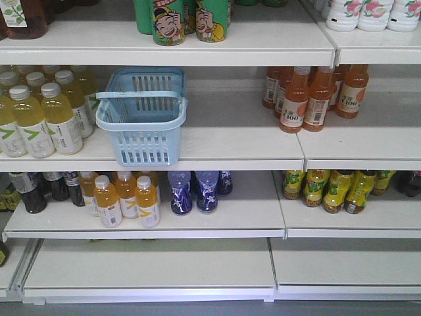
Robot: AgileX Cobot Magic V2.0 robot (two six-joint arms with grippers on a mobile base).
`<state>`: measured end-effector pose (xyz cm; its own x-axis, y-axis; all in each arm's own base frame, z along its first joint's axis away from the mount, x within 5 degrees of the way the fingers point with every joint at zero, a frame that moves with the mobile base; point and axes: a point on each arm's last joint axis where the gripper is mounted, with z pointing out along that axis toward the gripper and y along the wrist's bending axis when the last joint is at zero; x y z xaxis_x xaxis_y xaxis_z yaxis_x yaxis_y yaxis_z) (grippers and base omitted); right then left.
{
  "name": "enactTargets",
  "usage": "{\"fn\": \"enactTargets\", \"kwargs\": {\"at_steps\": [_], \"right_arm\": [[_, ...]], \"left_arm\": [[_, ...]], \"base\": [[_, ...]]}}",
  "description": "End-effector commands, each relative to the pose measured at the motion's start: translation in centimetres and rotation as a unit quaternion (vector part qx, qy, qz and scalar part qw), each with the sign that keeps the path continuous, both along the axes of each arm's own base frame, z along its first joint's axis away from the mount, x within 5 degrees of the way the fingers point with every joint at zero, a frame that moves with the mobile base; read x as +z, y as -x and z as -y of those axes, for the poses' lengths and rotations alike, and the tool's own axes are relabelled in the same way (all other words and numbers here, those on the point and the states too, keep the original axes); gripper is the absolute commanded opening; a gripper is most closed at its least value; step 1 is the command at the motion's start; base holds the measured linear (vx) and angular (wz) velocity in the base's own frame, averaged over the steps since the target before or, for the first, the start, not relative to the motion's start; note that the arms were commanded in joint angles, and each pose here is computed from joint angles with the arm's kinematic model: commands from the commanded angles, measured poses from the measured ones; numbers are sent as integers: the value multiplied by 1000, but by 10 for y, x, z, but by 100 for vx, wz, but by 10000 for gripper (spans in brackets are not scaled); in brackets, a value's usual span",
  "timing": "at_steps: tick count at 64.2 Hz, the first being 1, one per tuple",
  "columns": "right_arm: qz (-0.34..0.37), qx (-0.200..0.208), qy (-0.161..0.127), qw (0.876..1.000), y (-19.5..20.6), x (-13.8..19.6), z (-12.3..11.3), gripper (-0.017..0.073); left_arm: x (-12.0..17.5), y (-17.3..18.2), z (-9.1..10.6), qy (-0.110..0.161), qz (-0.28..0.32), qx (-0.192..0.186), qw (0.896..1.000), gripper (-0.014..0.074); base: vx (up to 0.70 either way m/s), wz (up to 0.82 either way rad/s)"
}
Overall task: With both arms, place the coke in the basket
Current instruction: 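Swing the left arm up toward the light-blue basket on the shelf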
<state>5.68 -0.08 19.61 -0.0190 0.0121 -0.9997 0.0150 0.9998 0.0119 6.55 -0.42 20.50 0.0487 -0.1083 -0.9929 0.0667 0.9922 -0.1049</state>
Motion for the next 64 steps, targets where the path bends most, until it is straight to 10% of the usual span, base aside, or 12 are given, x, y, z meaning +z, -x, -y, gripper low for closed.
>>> {"fn": "enactTargets", "kwargs": {"at_steps": [1, 64], "right_arm": [[38, -2, 2, 999, 1, 5, 0, -5], [38, -2, 2, 999, 1, 5, 0, -5]], "left_arm": [[17, 0, 0, 9, 45, -3, 999, -6], [17, 0, 0, 9, 45, -3, 999, -6]], "base": [[14, 4], [5, 1]]}}
